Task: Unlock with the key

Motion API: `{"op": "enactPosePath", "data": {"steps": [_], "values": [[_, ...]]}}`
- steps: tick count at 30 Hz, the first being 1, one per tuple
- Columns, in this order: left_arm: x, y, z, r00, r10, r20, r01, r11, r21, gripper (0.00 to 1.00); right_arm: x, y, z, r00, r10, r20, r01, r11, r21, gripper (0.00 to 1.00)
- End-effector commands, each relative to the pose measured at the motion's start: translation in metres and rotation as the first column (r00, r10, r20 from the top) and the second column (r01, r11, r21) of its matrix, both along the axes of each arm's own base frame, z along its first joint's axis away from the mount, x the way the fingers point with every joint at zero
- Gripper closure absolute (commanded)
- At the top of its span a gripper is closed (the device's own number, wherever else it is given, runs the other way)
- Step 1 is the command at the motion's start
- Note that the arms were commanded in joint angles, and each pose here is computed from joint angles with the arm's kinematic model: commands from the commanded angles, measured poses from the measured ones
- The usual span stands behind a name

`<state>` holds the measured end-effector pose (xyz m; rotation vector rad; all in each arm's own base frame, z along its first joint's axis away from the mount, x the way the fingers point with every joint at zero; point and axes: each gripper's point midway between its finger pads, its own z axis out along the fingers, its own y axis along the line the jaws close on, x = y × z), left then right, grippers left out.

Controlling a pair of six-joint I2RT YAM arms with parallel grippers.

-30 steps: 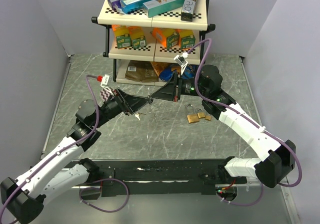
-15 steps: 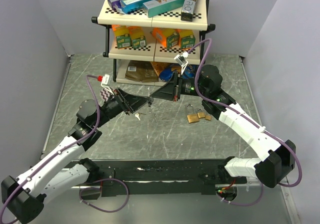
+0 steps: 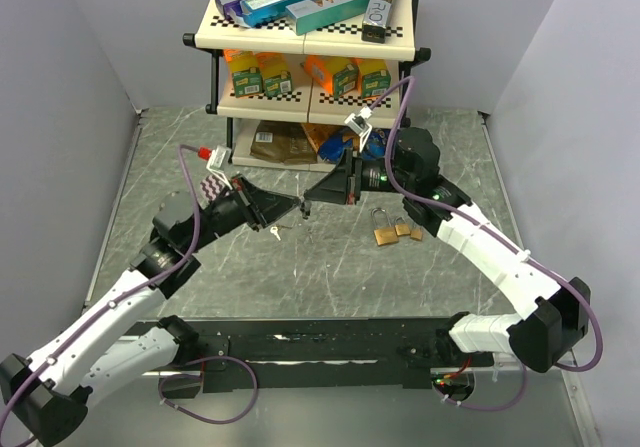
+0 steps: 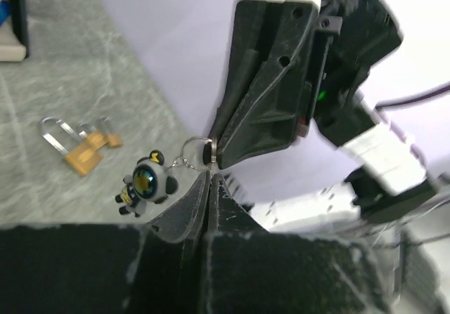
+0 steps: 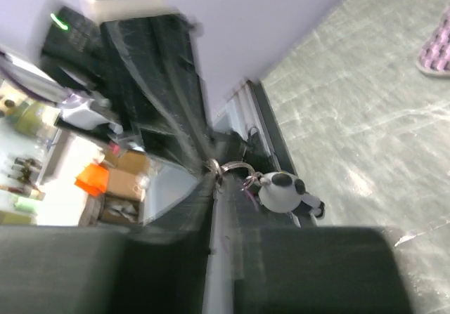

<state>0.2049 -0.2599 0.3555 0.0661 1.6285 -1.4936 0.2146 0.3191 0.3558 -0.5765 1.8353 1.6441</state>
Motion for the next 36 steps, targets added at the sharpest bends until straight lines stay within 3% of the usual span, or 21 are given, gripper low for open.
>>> {"op": "enactPosePath", "data": {"steps": [1,3,4,6,8,11,12,14,20,36], "values": [[-0.018,0.003,0.011,0.989,-0.093,0.117,0.070,0.979,0.189,0.99,-0.008,-0.010,0.003,0.996,0.047,0.073,-0.044,0.998,-0.054,0.66],[-0.034,-0.005,-0.009,0.973,-0.220,0.065,0.196,0.944,0.266,0.99,-0.012,-0.016,0.008,0.991,0.059,0.121,-0.051,0.996,-0.067,0.45],[-0.040,-0.006,-0.008,0.963,-0.262,0.057,0.237,0.931,0.277,0.99,-0.016,-0.020,0.000,0.994,0.066,0.084,-0.057,0.992,-0.111,0.40],[-0.053,-0.011,-0.013,0.934,-0.356,0.029,0.331,0.893,0.305,0.99,-0.018,-0.025,0.005,0.986,0.080,0.148,-0.057,0.986,-0.154,0.31],[-0.060,-0.011,-0.015,0.915,-0.403,-0.013,0.384,0.863,0.328,0.99,-0.027,-0.032,0.004,0.983,0.094,0.157,-0.064,0.980,-0.190,0.30],[-0.071,-0.011,-0.019,0.877,-0.478,-0.056,0.464,0.808,0.363,0.99,-0.038,-0.041,0.008,0.976,0.109,0.187,-0.068,0.974,-0.215,0.32],[-0.076,-0.011,-0.019,0.860,-0.506,-0.067,0.494,0.791,0.361,0.99,-0.041,-0.042,0.008,0.975,0.119,0.185,-0.076,0.971,-0.226,0.37],[-0.078,-0.011,-0.017,0.849,-0.522,-0.078,0.511,0.776,0.371,0.99,-0.048,-0.043,0.007,0.970,0.153,0.188,-0.102,0.961,-0.255,0.46],[-0.082,-0.014,-0.011,0.821,-0.566,-0.072,0.551,0.755,0.355,0.99,-0.066,-0.031,-0.008,0.954,0.260,0.147,-0.212,0.936,-0.281,0.56],[-0.081,-0.018,-0.005,0.809,-0.585,-0.064,0.569,0.750,0.338,0.99,-0.084,-0.015,-0.014,0.921,0.369,0.122,-0.322,0.901,-0.290,0.65]]}}
